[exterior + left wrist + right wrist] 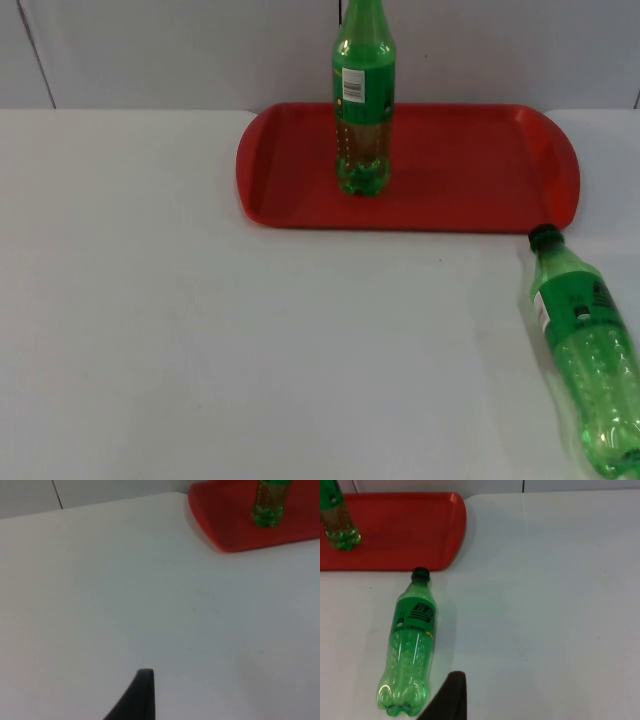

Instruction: Place the bottle upright on the tray.

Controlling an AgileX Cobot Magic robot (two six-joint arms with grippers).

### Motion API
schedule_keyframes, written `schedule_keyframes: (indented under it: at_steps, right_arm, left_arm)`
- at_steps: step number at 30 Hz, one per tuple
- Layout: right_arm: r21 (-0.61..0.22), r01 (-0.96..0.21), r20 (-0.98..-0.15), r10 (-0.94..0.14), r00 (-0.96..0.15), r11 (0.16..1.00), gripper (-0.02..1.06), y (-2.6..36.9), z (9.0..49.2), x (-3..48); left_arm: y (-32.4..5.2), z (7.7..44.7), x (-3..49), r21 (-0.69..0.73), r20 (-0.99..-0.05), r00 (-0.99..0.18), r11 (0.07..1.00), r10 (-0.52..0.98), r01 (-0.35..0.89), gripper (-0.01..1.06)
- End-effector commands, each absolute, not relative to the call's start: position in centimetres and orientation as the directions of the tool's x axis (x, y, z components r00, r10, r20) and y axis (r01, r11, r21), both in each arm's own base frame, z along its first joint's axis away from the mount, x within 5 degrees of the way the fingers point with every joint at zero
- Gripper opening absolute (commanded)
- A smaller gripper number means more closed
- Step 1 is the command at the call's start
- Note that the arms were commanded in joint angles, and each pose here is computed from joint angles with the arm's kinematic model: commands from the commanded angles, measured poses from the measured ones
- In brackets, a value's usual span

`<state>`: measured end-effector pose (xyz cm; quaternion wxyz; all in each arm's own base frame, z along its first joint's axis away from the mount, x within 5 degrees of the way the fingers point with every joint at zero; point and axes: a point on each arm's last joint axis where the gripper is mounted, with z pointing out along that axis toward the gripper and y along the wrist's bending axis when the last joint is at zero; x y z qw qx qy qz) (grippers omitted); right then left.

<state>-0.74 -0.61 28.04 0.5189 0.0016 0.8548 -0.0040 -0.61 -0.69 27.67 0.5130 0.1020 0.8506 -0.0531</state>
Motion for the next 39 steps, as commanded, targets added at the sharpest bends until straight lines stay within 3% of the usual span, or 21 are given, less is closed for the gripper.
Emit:
schedule_keyframes:
  at_steps: [1,39]
  right_arm:
    - [0.0,0.008,-0.891,0.003,-0.455,1.0,1.05,-0.59,28.06,-0.72]
    - [0.0,0.008,-0.891,0.003,-0.455,1.0,1.05,-0.59,28.06,-0.72]
  left_arm:
    - [-0.7,27.51,-0.62,0.014,-0.882,-0.455,0.973,0.12,0.229,1.05]
    - [-0.67,27.51,-0.61,0.01,-0.882,-0.457,0.975,0.114,0.223,1.05]
